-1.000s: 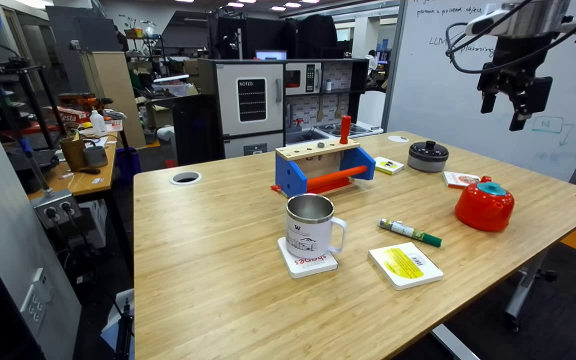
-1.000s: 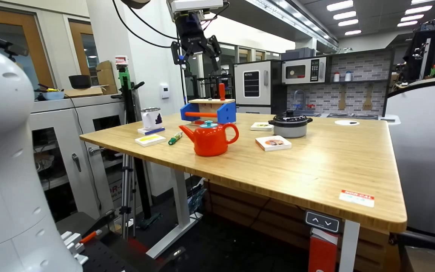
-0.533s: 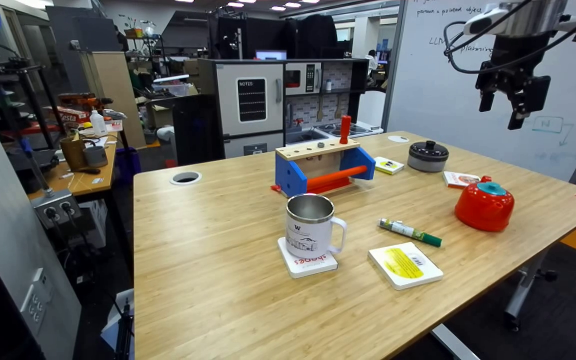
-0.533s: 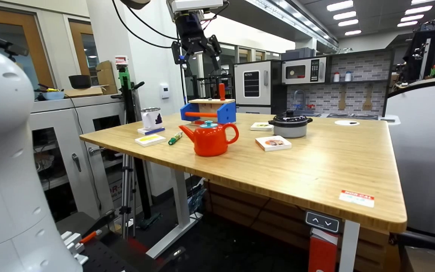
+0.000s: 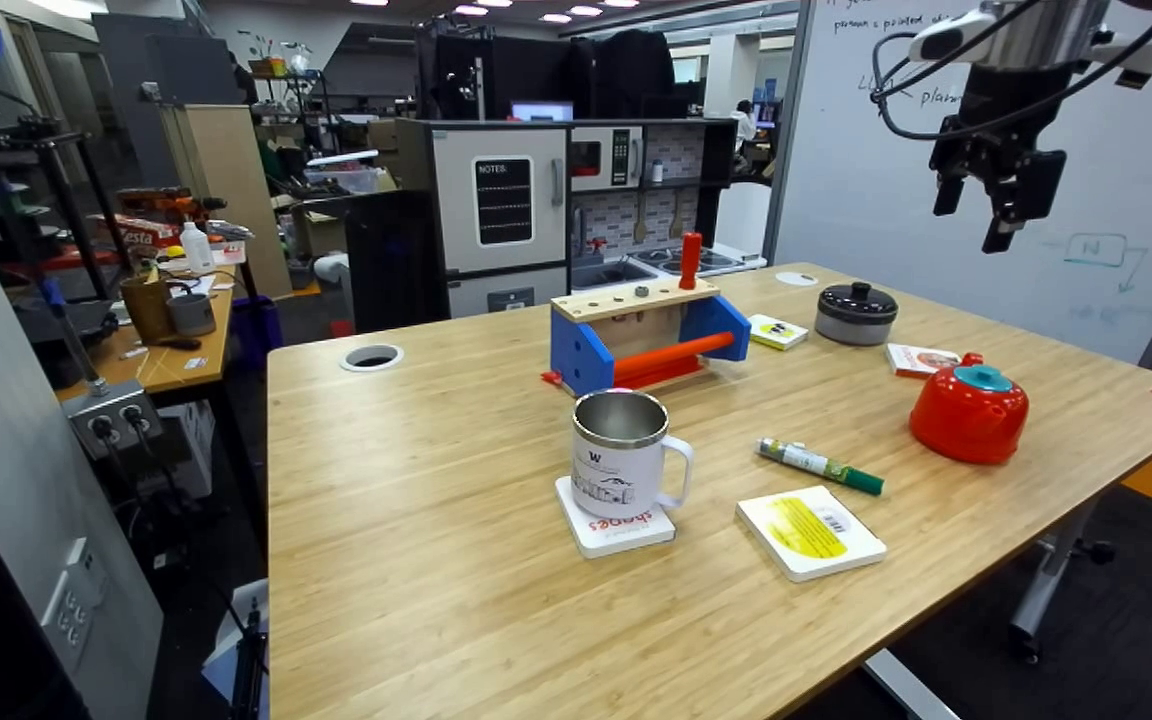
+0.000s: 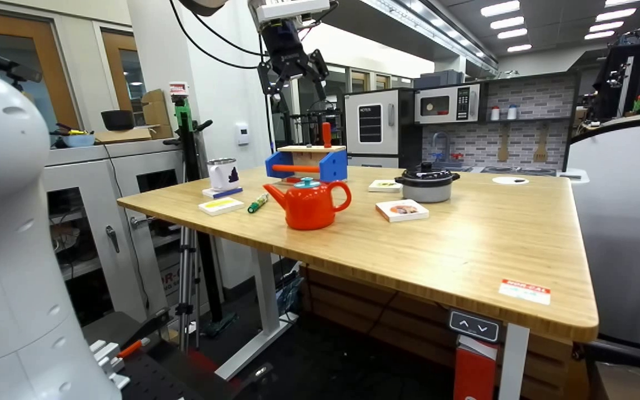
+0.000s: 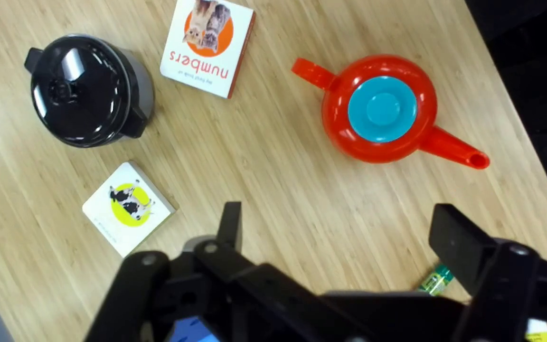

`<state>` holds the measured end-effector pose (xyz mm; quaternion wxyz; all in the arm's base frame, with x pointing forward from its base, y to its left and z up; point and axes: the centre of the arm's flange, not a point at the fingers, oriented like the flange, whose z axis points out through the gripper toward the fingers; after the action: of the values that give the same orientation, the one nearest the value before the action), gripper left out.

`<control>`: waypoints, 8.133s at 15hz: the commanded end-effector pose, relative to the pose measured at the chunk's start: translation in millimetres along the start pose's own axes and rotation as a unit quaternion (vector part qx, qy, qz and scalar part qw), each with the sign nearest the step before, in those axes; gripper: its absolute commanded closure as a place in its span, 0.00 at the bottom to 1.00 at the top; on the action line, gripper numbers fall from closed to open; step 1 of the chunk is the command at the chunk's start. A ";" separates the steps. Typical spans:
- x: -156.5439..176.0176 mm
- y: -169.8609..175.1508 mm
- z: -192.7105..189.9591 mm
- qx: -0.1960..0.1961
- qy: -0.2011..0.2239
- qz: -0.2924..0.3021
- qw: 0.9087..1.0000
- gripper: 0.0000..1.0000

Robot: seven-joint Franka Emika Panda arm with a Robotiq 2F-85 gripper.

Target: Pick up the marker and put it in the cup

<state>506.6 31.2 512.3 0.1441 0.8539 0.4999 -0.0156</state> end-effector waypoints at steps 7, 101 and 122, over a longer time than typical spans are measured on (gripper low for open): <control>100.1 -35.8 -13.5 -0.022 0.019 -0.015 0.999 0.00; 207.4 -22.2 107.6 0.114 -0.024 0.115 0.987 0.00; 230.0 -62.6 151.0 0.142 -0.050 0.094 0.984 0.00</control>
<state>582.9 212.9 321.1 0.0484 0.9080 0.4013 -0.1105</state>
